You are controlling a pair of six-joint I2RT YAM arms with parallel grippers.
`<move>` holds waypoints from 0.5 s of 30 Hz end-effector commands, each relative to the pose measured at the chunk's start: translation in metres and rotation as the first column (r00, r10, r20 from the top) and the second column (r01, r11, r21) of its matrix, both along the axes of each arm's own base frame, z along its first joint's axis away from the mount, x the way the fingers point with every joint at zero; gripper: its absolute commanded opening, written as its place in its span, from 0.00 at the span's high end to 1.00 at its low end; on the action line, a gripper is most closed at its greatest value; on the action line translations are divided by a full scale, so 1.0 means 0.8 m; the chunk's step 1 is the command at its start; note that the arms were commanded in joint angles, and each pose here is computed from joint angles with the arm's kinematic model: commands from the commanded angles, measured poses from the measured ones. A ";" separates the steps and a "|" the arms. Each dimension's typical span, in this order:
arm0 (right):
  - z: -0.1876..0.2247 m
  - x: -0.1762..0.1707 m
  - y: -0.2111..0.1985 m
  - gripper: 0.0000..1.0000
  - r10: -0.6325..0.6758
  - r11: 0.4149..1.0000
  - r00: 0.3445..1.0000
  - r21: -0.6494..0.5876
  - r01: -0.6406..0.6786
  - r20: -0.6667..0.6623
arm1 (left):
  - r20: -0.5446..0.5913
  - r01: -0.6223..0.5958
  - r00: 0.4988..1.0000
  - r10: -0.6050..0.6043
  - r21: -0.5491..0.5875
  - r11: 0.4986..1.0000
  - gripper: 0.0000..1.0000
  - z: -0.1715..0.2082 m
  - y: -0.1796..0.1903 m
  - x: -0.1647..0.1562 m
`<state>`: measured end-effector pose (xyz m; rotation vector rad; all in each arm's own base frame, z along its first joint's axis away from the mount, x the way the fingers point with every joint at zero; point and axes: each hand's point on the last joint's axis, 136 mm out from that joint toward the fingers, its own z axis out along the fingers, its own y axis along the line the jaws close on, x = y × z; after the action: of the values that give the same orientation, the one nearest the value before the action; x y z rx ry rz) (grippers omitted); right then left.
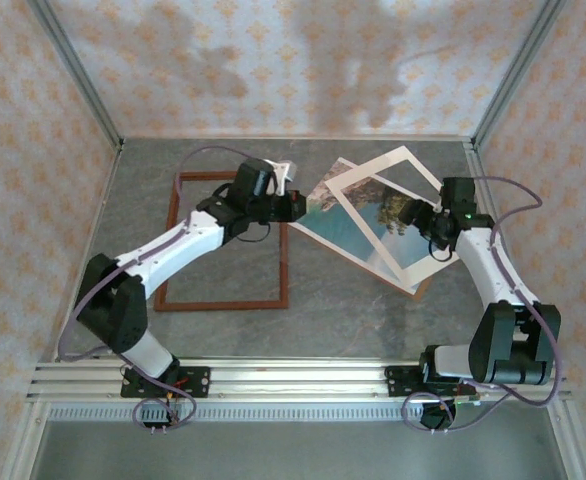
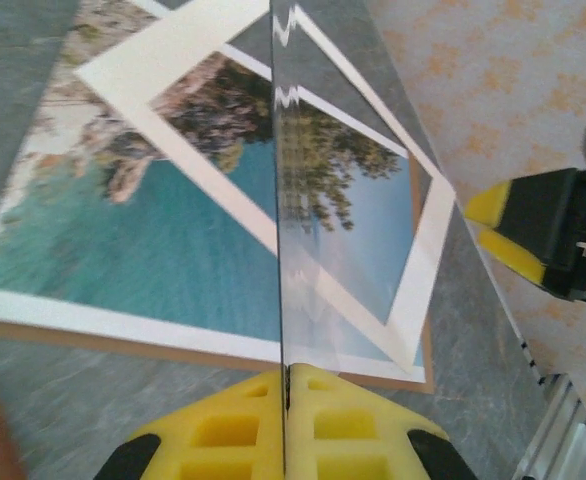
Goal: Put the photo into the frame
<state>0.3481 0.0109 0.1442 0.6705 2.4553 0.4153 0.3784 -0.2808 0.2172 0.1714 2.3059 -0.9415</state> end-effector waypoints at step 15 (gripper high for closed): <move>0.001 0.025 0.079 0.19 0.180 0.984 0.984 0.017 -0.180 0.009 | -0.116 -0.190 0.942 0.315 0.589 0.785 1.00 -0.076 0.243 -0.056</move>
<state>0.3544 0.0592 0.1295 0.5245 2.5544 0.4842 0.3468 -0.1213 0.1511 -0.0327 2.6225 -0.3645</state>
